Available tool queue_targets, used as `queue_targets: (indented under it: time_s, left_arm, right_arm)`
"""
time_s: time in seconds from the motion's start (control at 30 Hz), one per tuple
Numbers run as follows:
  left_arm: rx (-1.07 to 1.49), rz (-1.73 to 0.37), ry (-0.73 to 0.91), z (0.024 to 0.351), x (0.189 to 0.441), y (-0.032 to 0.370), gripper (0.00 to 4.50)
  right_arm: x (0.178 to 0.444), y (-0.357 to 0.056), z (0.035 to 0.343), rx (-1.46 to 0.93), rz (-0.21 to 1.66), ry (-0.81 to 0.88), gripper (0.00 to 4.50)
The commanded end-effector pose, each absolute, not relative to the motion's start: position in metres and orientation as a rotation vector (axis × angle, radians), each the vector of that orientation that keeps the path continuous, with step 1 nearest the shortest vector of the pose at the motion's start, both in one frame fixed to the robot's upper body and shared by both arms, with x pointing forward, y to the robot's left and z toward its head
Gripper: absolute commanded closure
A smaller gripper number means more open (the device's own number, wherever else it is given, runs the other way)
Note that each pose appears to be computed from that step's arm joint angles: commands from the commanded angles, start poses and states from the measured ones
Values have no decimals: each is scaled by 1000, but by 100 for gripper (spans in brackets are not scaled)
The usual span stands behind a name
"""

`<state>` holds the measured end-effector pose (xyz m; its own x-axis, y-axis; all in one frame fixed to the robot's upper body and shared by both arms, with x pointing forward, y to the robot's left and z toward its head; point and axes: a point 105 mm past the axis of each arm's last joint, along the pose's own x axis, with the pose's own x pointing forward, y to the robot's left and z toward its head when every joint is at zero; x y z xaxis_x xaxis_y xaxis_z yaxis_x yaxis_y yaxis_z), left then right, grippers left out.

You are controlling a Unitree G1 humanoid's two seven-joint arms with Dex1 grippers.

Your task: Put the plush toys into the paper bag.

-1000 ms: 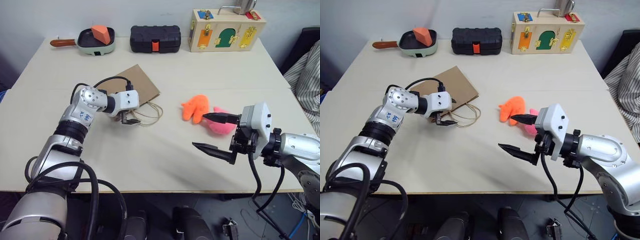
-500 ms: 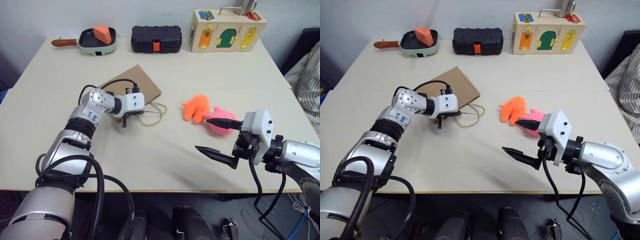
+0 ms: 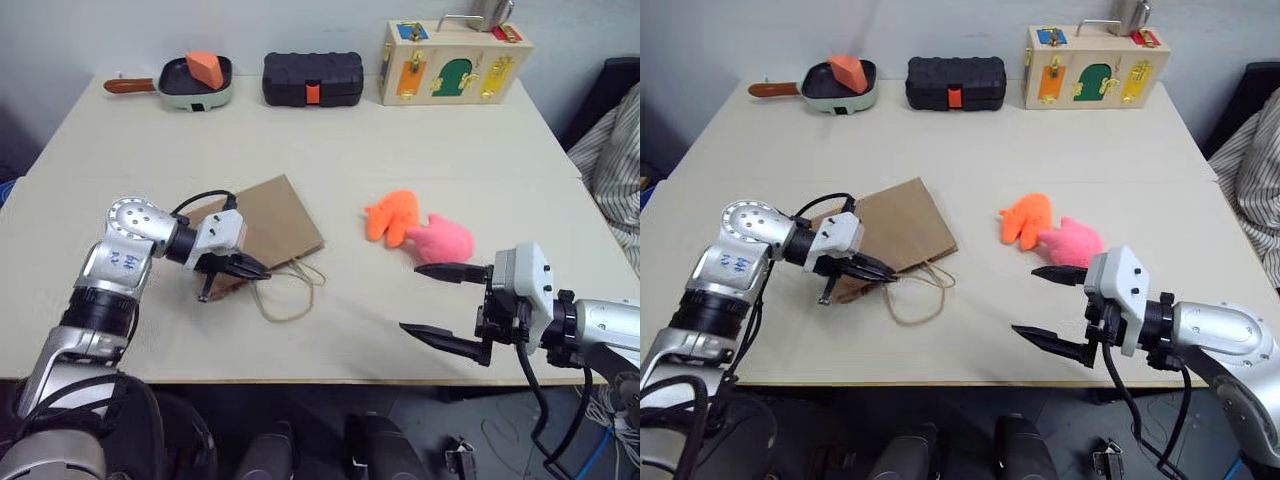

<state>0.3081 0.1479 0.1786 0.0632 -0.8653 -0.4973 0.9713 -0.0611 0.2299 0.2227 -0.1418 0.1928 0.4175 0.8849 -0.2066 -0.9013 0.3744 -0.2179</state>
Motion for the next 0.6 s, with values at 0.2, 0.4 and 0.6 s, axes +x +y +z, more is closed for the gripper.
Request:
queue_targets:
  time_s: [0.2, 0.4, 0.6]
  left_arm:
    - [285, -1458, 123, 209, 288, 115, 450]
    - [213, -1427, 118, 213, 286, 108, 450]
    - [206, -1426, 116, 217, 286, 105, 450]
  right_arm:
    - [225, -126, 201, -266, 1198, -16, 123]
    - [251, -97, 188, -214, 1210, -46, 343]
    - [283, -61, 165, -207, 1186, -43, 449]
